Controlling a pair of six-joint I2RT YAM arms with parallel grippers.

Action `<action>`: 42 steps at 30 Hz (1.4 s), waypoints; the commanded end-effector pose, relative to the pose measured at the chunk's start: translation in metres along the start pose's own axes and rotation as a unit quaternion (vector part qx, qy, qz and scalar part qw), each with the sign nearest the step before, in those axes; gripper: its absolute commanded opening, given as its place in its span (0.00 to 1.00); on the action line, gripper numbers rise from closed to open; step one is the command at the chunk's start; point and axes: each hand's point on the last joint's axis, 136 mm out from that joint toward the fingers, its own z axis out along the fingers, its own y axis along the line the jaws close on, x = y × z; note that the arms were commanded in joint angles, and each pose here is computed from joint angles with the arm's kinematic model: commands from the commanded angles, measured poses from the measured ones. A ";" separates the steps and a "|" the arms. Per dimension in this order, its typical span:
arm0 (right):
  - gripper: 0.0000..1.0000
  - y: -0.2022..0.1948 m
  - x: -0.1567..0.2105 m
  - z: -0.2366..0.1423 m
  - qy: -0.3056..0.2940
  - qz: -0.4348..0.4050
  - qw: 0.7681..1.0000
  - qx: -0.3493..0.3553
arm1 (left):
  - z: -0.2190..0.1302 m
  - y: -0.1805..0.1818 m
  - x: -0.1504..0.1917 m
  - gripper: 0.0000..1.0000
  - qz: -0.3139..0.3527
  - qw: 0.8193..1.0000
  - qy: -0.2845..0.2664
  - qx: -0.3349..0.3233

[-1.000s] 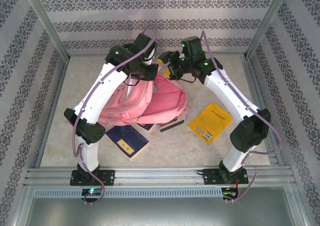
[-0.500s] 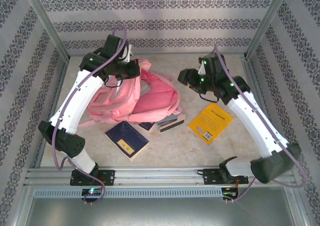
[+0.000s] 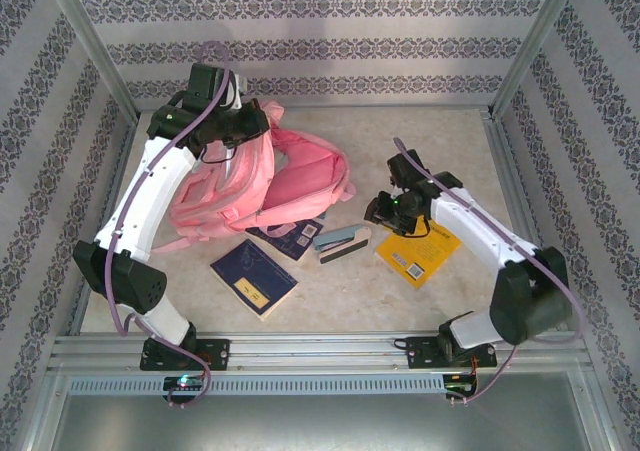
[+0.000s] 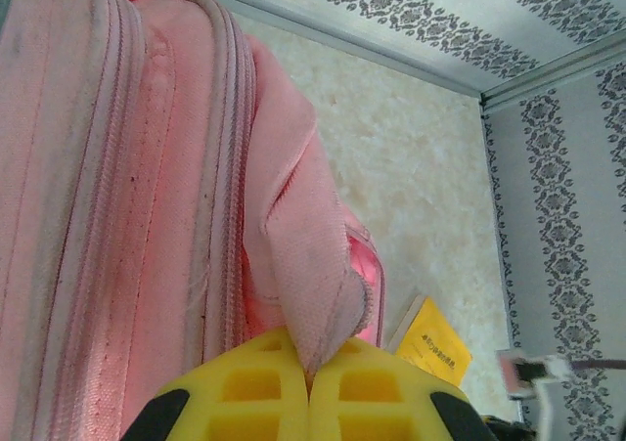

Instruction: Pack books, pencil case, and school supplies into a backpack

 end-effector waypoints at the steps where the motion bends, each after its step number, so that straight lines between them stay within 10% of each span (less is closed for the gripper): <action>1: 0.45 0.029 -0.018 0.007 -0.010 -0.044 0.998 -0.054 | -0.028 -0.028 -0.023 0.00 0.004 0.997 -0.060 0.051; 14: 0.42 0.042 -0.040 0.080 0.040 -0.071 0.990 -0.118 | -0.030 -0.027 -0.007 0.00 -0.008 0.997 -0.041 0.066; 30: 0.43 0.006 0.039 0.072 0.102 -0.090 0.987 -0.088 | -0.027 -0.029 -0.006 0.00 -0.007 0.997 -0.036 0.074; 42: 0.57 0.000 0.108 0.067 0.151 -0.259 0.954 0.006 | -0.023 -0.028 -0.005 0.00 -0.007 0.997 -0.030 0.073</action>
